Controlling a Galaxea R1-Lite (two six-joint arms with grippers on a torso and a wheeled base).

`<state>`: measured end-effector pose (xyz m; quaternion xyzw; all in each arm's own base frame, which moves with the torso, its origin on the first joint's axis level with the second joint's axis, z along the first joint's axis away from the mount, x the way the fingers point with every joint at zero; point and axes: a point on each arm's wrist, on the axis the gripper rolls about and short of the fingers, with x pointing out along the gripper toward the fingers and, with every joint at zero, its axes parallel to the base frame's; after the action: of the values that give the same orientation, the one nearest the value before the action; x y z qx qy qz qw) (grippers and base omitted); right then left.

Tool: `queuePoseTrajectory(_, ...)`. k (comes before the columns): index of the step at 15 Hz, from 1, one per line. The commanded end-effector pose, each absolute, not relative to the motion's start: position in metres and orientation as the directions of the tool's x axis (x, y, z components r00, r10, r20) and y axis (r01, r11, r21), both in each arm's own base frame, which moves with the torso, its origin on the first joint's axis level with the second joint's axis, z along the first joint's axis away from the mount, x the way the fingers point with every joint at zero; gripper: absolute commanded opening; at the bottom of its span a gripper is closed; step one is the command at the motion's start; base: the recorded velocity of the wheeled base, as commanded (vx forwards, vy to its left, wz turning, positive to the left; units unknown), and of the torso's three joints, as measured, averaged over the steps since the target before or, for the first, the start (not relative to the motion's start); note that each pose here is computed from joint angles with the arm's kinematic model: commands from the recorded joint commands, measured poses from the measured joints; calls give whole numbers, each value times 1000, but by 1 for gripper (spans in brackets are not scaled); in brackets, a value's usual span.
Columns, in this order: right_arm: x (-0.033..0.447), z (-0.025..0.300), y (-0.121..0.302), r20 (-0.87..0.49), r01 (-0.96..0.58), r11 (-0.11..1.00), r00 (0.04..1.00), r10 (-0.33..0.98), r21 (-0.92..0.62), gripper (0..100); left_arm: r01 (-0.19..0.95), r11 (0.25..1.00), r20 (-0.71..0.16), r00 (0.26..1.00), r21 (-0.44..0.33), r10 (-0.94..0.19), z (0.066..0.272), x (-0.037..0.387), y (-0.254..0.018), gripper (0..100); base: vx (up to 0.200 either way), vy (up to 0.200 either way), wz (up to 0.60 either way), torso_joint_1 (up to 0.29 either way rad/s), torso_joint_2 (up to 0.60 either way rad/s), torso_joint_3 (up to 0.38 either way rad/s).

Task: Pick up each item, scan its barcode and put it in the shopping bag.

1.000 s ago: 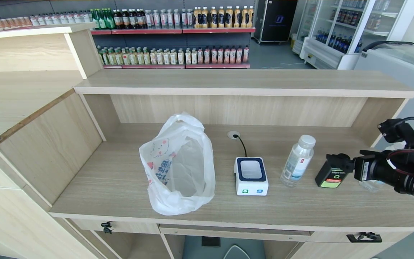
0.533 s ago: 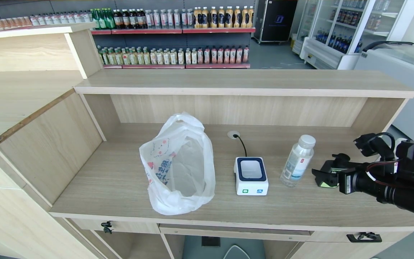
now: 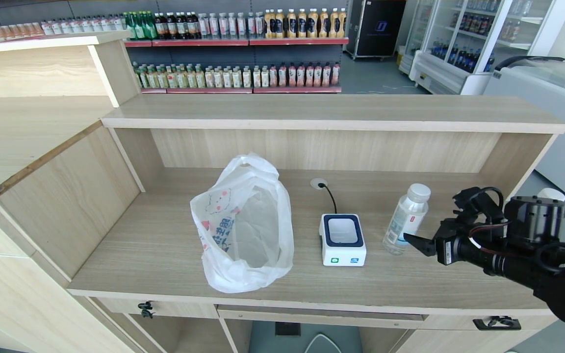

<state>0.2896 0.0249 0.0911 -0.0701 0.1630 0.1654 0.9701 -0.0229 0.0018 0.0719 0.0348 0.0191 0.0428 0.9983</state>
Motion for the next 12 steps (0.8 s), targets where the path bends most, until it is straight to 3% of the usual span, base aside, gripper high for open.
queuePoseTrajectory(1, 299, 83, 29, -350, -356, 931, 885, 307, -83, 100, -85, 994, -35, 996, 70, 87, 72, -23, 2, 100, 0, 0, 0, 0, 0, 0)
queuePoseTrajectory(12, 329, 74, 47, -302, -401, 908, 886, 351, -120, 100, -85, 994, -37, 996, 70, 87, 72, -23, 2, 100, 0, 0, 0, 0, 0, 0)
